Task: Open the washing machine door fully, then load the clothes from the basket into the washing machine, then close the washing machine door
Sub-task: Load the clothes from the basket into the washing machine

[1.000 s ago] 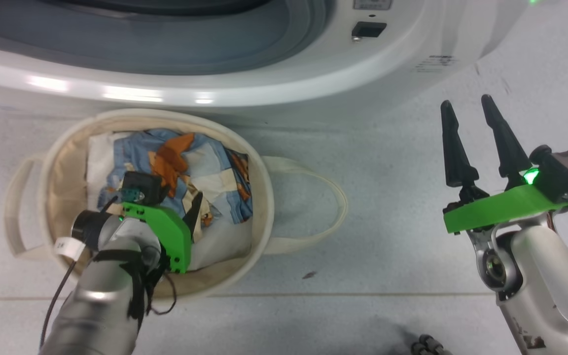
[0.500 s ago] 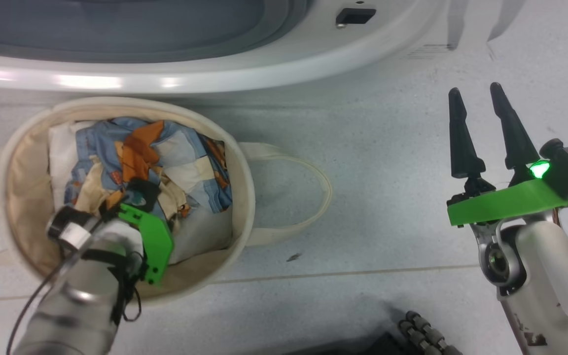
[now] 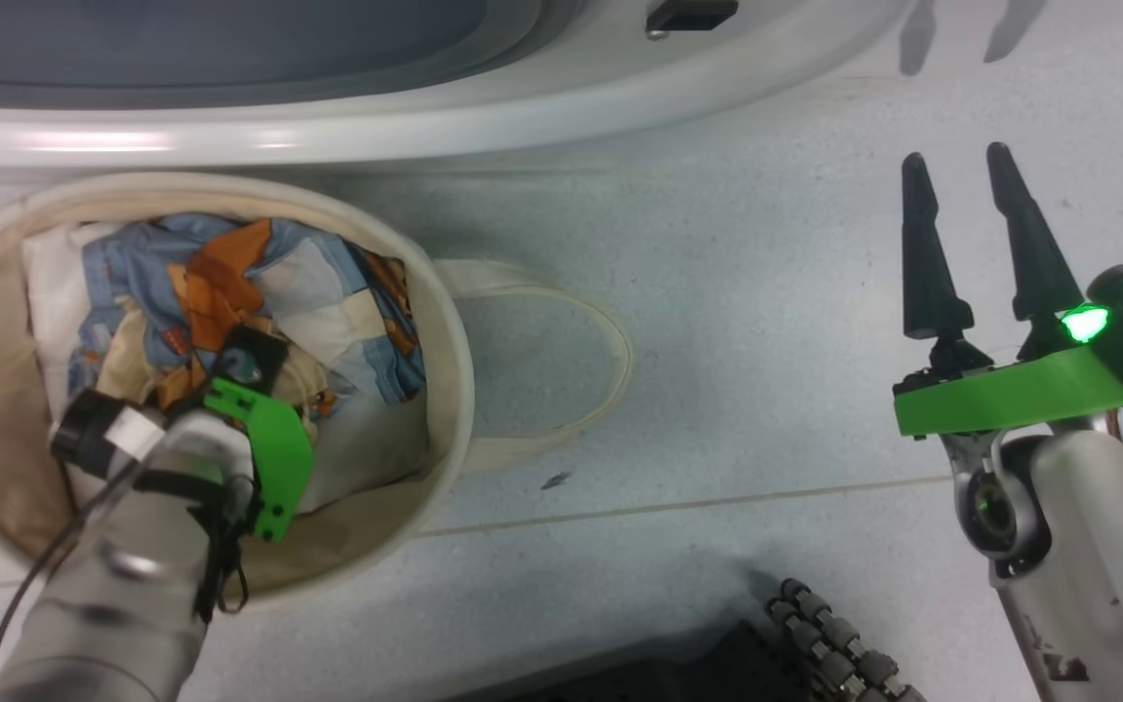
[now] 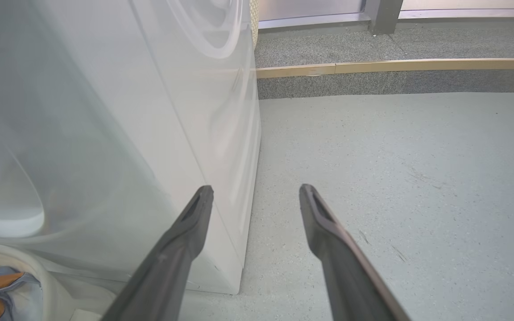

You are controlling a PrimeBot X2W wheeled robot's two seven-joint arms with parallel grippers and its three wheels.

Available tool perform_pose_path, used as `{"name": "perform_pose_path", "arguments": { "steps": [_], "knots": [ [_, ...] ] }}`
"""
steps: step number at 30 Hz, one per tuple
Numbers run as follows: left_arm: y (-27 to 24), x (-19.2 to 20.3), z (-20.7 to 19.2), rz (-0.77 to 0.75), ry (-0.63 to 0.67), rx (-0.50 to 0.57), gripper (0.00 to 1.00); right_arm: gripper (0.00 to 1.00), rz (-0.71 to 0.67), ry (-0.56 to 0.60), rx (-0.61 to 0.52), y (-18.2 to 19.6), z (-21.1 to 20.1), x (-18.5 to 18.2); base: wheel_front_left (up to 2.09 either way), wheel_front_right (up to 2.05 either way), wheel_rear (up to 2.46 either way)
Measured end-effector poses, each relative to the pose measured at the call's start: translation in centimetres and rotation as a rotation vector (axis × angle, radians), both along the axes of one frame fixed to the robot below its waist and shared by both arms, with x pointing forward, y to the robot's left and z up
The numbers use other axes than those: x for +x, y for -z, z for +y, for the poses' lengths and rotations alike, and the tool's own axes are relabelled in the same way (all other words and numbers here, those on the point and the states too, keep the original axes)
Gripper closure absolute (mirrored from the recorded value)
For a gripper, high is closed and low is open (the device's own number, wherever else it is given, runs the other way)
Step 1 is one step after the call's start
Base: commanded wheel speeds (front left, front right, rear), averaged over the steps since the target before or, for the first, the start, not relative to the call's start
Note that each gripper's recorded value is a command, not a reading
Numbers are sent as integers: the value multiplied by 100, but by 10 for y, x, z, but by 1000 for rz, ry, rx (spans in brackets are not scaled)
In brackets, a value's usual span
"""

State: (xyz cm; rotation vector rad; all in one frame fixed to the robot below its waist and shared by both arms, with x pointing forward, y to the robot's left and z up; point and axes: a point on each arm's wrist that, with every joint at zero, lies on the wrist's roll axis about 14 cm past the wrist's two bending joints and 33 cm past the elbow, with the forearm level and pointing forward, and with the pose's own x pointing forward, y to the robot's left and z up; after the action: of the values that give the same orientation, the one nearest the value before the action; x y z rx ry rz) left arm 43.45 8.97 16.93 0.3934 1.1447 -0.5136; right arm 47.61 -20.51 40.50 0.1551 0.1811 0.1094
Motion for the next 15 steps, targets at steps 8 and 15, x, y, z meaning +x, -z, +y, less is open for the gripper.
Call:
{"name": "perform_pose_path", "arguments": {
  "steps": [8,15],
  "knots": [
    [4,16,7,-23,-93,20,100,0,9,3,-27,5,-8,0,0,0,0],
    [-5,26,8,-91,-132,-16,100,0,-4,-6,-21,1,-4,3,0,0,0]
  ]
}}
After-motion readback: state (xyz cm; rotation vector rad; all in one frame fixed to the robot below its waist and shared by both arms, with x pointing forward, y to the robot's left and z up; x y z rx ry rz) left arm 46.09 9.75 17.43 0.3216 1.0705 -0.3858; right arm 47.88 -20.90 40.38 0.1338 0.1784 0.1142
